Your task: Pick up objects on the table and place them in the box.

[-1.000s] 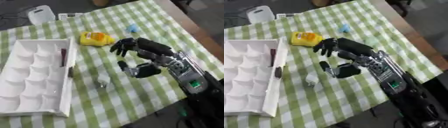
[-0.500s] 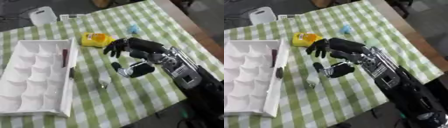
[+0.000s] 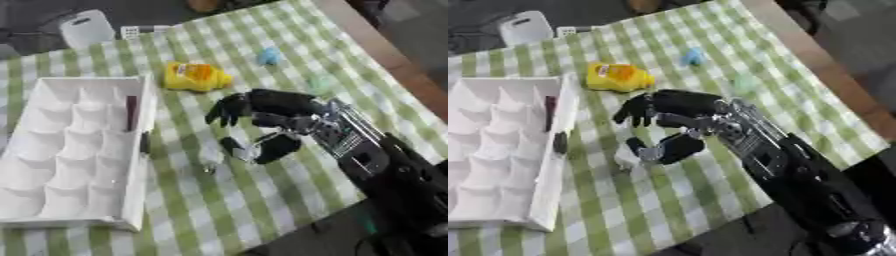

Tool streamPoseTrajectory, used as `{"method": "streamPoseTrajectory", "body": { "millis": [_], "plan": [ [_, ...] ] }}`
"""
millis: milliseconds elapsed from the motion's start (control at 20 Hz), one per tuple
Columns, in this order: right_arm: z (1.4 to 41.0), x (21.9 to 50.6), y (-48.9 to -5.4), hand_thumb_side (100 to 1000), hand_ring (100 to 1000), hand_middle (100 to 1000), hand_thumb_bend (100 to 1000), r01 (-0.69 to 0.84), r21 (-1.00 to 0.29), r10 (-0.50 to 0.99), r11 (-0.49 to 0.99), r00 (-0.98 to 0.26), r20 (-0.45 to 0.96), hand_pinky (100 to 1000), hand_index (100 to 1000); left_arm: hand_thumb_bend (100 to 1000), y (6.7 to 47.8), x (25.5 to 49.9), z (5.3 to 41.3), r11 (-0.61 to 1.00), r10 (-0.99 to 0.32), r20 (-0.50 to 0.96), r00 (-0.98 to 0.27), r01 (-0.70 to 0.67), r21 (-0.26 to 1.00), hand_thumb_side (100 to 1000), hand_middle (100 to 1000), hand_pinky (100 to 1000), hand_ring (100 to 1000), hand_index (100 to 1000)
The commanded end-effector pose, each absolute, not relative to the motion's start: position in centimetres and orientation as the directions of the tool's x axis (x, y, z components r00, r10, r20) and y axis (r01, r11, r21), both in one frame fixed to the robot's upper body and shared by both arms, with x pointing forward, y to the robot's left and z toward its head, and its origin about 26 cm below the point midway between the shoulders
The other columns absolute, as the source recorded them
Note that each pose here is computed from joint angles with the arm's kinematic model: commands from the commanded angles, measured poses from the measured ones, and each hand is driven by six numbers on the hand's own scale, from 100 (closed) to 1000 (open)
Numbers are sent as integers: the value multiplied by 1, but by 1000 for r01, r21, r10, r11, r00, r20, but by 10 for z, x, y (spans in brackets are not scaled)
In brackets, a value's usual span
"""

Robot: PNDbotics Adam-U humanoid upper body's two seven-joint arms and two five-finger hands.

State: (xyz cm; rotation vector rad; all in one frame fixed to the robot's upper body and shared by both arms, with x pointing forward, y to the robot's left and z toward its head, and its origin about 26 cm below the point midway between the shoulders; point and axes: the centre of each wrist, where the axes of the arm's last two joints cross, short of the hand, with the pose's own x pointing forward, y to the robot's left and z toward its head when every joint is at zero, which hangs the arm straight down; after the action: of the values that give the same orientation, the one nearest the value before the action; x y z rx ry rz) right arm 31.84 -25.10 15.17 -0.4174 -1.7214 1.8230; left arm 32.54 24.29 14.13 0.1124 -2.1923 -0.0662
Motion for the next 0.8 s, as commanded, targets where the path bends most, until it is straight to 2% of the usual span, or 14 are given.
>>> {"method": "streamPoseTrajectory", "body": {
  "millis": [50,350,550,600,800],
  "plan": [
    [149,323,-253,591,721,790,100,-181,-982,623,-46,-774,113,679,921,199,243,325,149,994,-111,792,-601,-54,99,919,967,743,692,854],
    [129,329,-252,626,717,792,100,-170,-980,643,-108,-763,62,679,917,198,243,325,149,994,-110,791,-602,-52,99,921,967,743,693,855],
    [119,333,-250,678,714,792,100,-166,-977,643,-135,-765,41,671,918,197,243,325,149,994,-109,791,-601,-51,98,923,968,743,693,855],
    [117,334,-250,716,713,792,100,-166,-976,642,-139,-765,39,667,919,196,243,325,149,994,-109,791,-601,-51,98,923,968,743,693,855],
    [112,338,-247,750,712,794,100,-167,-975,641,-149,-767,33,661,920,196,243,325,149,994,-109,792,-601,-50,98,924,968,743,694,855]
  ]
}}
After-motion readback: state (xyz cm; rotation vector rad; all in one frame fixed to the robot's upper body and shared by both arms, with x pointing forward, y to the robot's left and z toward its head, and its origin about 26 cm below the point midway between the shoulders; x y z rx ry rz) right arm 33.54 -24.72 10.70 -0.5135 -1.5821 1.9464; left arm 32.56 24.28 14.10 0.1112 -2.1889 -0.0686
